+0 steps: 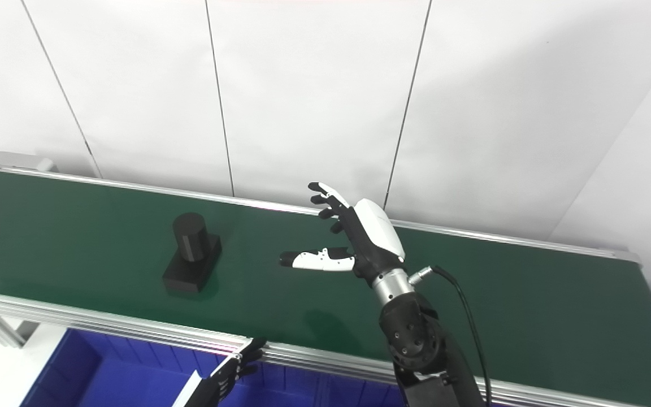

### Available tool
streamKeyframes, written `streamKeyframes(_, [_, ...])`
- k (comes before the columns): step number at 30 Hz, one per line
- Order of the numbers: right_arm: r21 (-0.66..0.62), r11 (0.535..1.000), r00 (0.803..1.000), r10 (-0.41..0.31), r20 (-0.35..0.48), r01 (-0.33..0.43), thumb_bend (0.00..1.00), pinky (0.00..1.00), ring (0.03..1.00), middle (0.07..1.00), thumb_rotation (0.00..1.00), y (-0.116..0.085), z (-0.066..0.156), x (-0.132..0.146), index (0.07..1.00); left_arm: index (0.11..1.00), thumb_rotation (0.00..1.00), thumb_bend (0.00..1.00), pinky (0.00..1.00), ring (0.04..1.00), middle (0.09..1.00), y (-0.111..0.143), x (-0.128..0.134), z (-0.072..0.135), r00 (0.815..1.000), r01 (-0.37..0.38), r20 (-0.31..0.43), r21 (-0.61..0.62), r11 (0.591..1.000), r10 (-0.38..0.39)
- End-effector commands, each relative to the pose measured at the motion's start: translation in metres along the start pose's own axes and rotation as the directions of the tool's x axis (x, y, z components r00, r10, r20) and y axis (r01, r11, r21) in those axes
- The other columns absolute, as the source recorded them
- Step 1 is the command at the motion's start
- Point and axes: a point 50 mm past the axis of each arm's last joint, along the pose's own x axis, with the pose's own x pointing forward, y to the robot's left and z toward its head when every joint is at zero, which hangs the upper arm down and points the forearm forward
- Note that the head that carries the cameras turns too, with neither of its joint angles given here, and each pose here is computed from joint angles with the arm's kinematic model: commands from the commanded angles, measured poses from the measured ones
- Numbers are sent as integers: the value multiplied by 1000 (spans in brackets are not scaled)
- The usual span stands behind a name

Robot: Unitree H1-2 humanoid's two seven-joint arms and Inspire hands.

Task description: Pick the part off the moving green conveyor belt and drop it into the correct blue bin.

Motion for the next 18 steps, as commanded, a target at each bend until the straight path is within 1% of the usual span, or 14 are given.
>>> streamKeyframes(1, [-22,999,999,-24,42,25,948,694,815,871,616,-11,22,18,914,904,326,922,888,922,943,4,0,12,998,6,70,-20,1000,-5])
streamKeyframes(4, [-32,999,999,-10,32,11,956,678,817,874,618,-9,22,23,909,896,344,922,877,921,938,5,-4,16,997,18,80,-8,1000,-17])
streamKeyframes(6, [-37,999,1000,1,28,0,961,717,824,876,621,-7,23,26,909,895,367,921,878,926,936,7,-7,19,996,31,88,6,999,-32])
streamKeyframes(9, [-44,999,999,17,27,-16,957,728,817,870,618,-5,23,31,908,897,389,915,876,926,936,10,-14,24,993,54,102,40,998,-58])
streamKeyframes(12, [-51,998,999,28,26,-27,957,677,787,858,616,-1,22,35,908,897,396,918,880,927,935,13,-19,26,993,55,106,61,997,-61])
streamKeyframes(13, [-51,998,999,31,26,-30,959,638,758,845,615,0,23,37,906,898,398,915,871,922,932,14,-22,27,993,55,104,67,996,-62])
streamKeyframes(14, [-51,998,999,33,26,-32,960,622,746,840,613,1,23,38,905,899,401,916,867,921,931,15,-23,27,993,55,103,72,996,-63])
streamKeyframes(18, [-51,997,998,51,25,-50,967,612,745,834,620,8,26,43,911,893,383,919,835,900,924,18,-29,26,994,61,88,56,997,-66])
